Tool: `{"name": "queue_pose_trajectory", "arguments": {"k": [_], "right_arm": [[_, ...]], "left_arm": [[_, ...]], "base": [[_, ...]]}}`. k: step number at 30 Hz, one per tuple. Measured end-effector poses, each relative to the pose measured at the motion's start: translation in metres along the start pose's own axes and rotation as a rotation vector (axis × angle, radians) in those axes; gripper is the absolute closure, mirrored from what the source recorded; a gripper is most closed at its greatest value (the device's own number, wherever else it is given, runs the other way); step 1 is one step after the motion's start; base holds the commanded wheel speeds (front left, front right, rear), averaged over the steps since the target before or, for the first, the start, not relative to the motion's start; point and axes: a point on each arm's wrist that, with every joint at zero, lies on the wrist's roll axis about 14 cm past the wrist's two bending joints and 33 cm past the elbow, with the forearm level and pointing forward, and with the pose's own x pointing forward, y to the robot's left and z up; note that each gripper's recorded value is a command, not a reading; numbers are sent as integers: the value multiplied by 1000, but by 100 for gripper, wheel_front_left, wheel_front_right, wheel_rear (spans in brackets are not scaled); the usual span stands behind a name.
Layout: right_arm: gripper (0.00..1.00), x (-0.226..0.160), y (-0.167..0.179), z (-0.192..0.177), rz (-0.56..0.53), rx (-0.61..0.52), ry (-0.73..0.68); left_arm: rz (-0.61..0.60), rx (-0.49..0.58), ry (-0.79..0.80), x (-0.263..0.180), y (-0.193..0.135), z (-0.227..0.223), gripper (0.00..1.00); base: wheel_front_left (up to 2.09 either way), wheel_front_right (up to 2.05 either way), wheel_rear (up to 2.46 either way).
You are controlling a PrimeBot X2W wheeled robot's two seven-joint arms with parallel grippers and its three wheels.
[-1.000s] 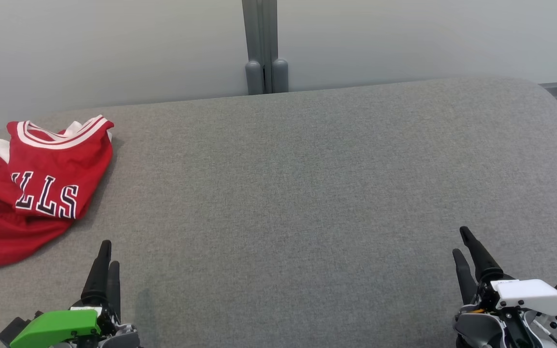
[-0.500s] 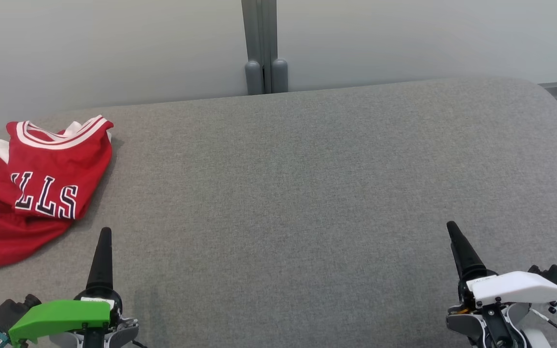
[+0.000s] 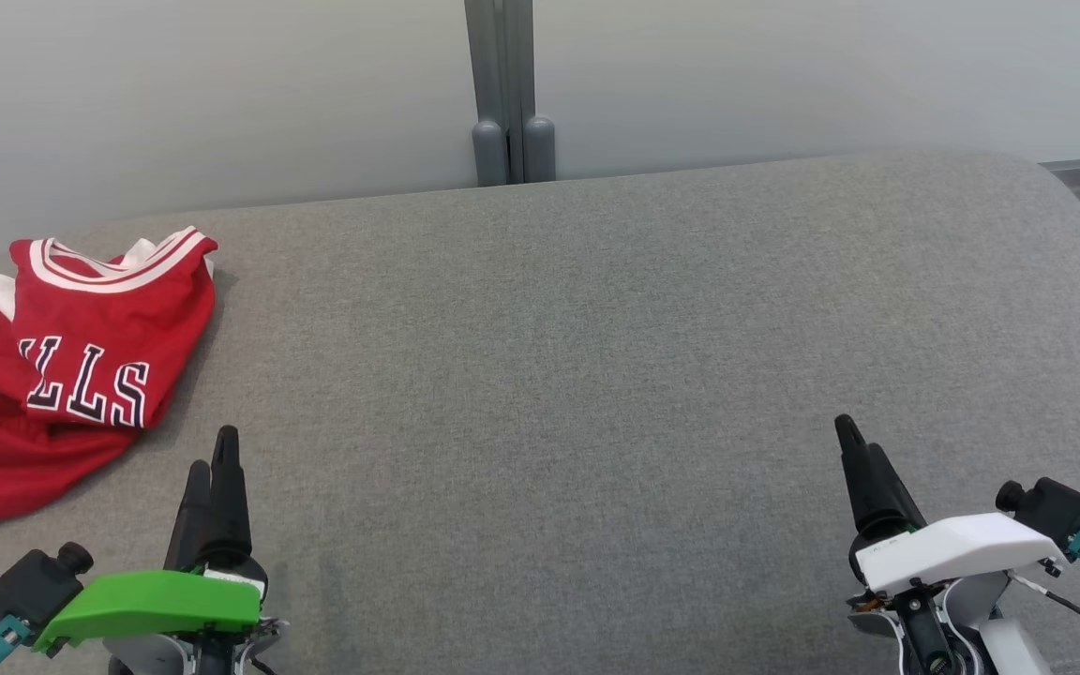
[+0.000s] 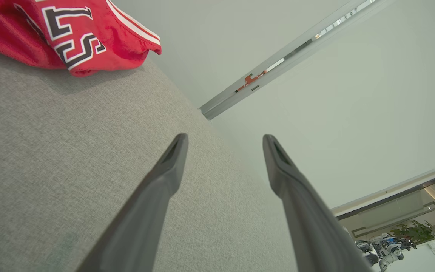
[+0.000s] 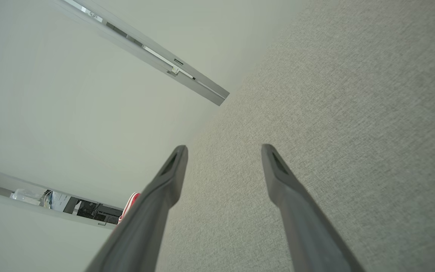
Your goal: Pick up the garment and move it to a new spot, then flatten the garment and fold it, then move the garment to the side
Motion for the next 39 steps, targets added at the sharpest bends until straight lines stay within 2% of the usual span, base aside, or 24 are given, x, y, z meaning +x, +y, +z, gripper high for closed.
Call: {"name": "queue_pose_trajectory", "arguments": {"k": [20,39], "right_arm": [[0,1,21,-11,80,-311,8],[0,-5,31,-14,129,-483,-13]], "left_arm": [[-34,323,-8,-3,-14,-8,0],[-88,546,-30,-10,-27,-13,0]], "base": [[0,0,0],[0,0,0]]}}
